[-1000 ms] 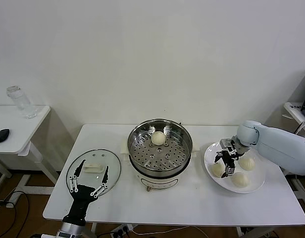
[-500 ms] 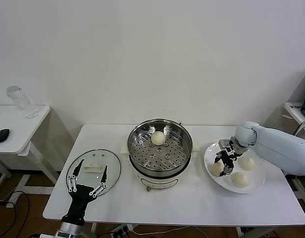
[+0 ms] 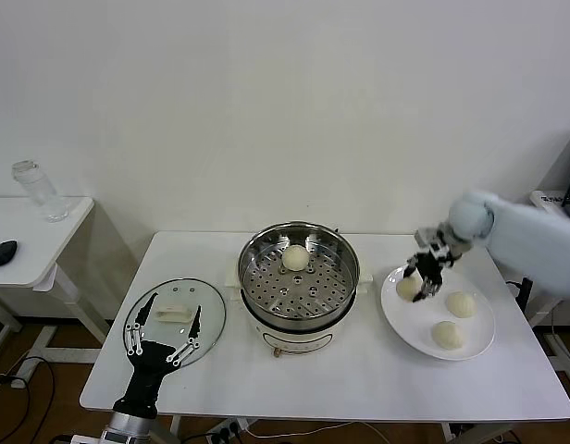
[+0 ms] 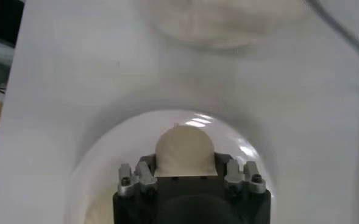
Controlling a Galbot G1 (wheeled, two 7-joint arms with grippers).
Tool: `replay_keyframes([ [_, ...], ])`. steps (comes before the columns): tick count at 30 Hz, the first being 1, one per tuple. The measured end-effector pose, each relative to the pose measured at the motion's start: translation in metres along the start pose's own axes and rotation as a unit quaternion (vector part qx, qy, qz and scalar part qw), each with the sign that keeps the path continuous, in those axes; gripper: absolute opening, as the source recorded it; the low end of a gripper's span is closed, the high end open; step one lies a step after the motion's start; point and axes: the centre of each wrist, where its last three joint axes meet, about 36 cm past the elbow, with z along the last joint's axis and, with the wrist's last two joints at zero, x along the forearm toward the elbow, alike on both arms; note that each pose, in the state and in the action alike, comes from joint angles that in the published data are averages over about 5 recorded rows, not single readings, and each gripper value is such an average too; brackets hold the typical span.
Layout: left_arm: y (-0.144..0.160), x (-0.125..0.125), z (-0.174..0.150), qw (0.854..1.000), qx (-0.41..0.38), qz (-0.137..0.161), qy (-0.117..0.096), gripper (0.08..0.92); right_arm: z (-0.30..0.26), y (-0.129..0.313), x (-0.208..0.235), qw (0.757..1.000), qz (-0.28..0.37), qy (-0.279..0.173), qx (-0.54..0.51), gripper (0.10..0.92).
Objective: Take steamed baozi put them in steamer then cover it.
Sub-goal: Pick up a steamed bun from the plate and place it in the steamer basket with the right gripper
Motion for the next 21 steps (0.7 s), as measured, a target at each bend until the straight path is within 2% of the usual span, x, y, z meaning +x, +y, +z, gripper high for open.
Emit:
replay_keyframes([
  [5, -0.001, 0.001, -0.002, 1.000, -0.001, 0.004, -0.004, 0.823, -0.051, -0.024, 0.051, 0.999, 0.018, -0.011, 0.028, 0.668],
  [9, -0.002, 0.000, -0.003, 1.000, -0.002, 0.005, -0.007, 0.823, -0.098, -0.037, 0.070, 0.998, 0.019, -0.020, 0.049, 0.663],
  [14, -0.001, -0.002, -0.003, 1.000, -0.005, 0.005, -0.011, 0.823, -0.156, -0.047, 0.065, 0.997, 0.013, -0.026, 0.072, 0.662],
  [21, -0.002, -0.007, 0.000, 1.000, -0.005, 0.001, -0.014, 0.823, -0.224, -0.051, 0.033, 0.995, 0.002, -0.023, 0.097, 0.662],
])
